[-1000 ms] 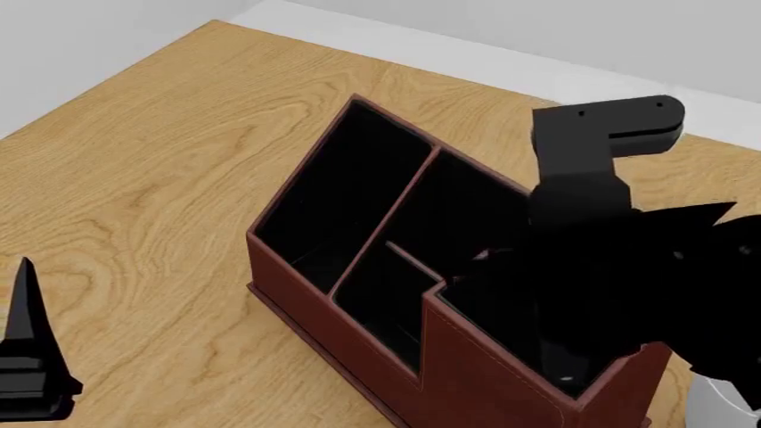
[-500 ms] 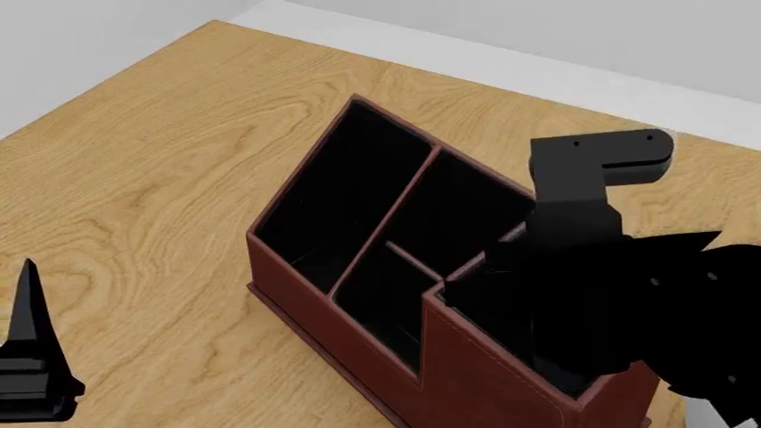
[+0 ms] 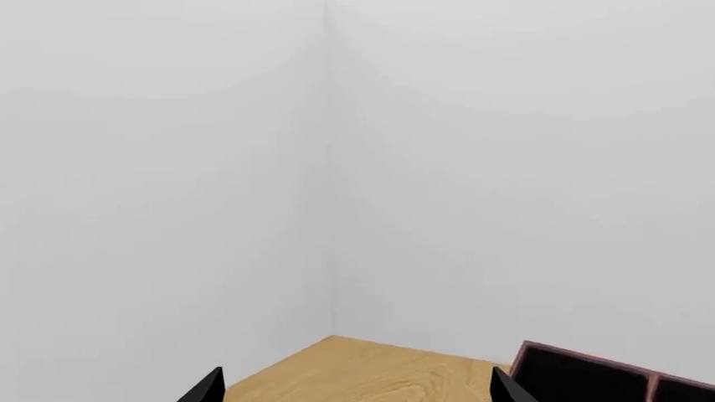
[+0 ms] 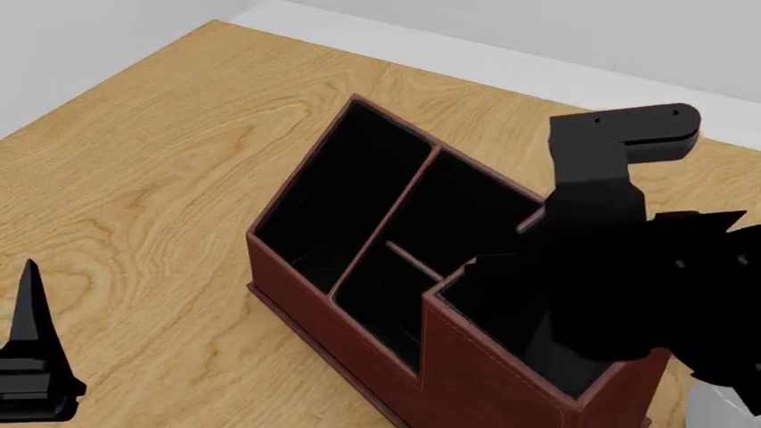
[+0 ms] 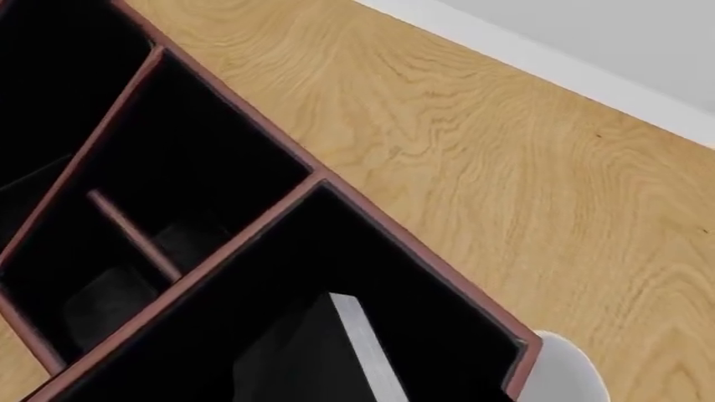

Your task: Pick up the book and place it in the right compartment of the caddy.

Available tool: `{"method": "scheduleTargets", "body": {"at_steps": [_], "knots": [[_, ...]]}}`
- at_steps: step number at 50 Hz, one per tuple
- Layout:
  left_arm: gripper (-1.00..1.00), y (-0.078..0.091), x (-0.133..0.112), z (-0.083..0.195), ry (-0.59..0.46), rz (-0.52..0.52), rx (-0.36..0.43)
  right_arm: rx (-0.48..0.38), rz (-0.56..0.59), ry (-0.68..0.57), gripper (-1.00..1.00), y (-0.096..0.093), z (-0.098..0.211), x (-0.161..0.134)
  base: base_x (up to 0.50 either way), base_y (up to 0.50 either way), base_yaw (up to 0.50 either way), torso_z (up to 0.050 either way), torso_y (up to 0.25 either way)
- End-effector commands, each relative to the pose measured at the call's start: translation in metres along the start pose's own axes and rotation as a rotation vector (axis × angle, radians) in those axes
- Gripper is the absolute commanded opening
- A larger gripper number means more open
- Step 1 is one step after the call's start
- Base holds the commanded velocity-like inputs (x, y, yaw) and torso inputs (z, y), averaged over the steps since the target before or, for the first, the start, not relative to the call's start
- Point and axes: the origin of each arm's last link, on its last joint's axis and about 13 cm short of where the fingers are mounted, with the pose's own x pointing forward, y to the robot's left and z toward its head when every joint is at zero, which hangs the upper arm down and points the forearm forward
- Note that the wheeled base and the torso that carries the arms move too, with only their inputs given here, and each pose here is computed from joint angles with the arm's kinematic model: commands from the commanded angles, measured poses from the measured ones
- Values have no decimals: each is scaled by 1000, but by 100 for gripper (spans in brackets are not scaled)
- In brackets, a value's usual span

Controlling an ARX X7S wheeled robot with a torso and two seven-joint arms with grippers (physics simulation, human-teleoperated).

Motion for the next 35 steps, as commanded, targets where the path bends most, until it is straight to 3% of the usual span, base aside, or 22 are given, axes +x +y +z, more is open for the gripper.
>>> {"method": "scheduleTargets", "body": {"at_steps": [1,35], "knots": [[100,0,0,0,-1,0,-1,-8,-25,-17,100,-5,8,-11,0,0,0,0,0],[100,3,-2,6,-13,7,-14,29,-33,-165,100,-18,41,-70,0,0,0,0,0]]}}
